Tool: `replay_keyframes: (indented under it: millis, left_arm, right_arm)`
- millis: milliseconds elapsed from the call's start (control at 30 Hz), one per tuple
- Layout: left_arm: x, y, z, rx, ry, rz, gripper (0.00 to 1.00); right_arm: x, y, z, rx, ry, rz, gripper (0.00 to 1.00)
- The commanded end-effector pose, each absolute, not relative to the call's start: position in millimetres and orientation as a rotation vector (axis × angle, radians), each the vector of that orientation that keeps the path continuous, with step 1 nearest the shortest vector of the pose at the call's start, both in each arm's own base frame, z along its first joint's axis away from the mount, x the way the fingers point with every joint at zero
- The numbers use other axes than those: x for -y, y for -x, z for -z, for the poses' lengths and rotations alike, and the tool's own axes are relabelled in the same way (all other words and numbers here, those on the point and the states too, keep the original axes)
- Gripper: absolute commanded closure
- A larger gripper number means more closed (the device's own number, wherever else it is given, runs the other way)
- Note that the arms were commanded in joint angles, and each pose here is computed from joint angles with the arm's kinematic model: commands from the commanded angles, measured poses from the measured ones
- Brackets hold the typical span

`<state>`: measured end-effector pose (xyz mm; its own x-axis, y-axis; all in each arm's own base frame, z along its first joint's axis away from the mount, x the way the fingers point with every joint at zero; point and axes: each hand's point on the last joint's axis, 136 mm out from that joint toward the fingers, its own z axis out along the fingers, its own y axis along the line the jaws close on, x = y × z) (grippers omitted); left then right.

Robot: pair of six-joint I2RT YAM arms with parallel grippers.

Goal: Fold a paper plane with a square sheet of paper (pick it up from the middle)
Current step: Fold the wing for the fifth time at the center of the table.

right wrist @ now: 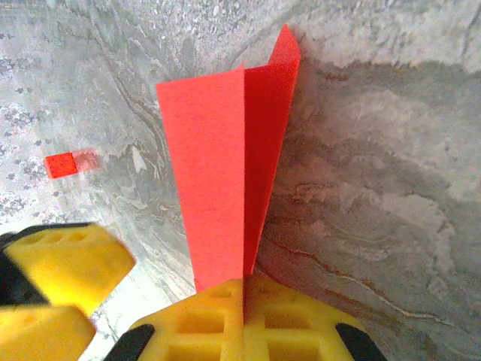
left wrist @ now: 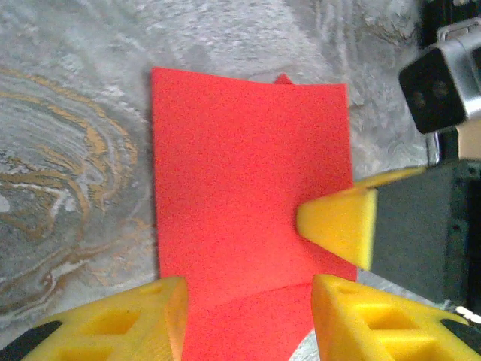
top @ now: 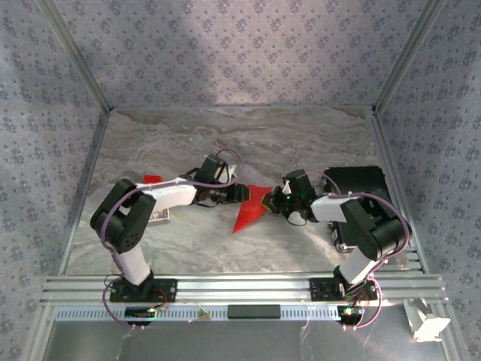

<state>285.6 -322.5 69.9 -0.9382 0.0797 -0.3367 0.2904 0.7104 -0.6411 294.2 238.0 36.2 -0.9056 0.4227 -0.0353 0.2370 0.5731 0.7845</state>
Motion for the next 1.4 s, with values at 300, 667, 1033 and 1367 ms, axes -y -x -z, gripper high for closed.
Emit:
replay_keyframes:
  millis: [300,667,1033,1367]
  left_arm:
    - [326.6,-226.9,-63.2,-2.464,-0.827,0.485,0.43]
    - [327.3,-219.7,-44.4,-2.382,-0.996,0.175,0.43]
    - [329.6,-216.5,-35.2,-2.388,-1.029,0.165,0.61]
    - [328.4,-218.9,-33.9,-2.381,-1.028,0.124,0.71]
  right_arm:
    - [-246.1,-302.4,-62.5,-2.539,-0.585,-1.324,0.98]
    - [-245.5,-302.3,-61.9,-2.545,-0.598,-1.333,0.98]
    - [-243.7,-303.7,-61.8,-2.538,-0.610,-1.335,0.98]
    - [-242.7,-302.9,-61.6,-2.537,-0.612,-1.339,0.98]
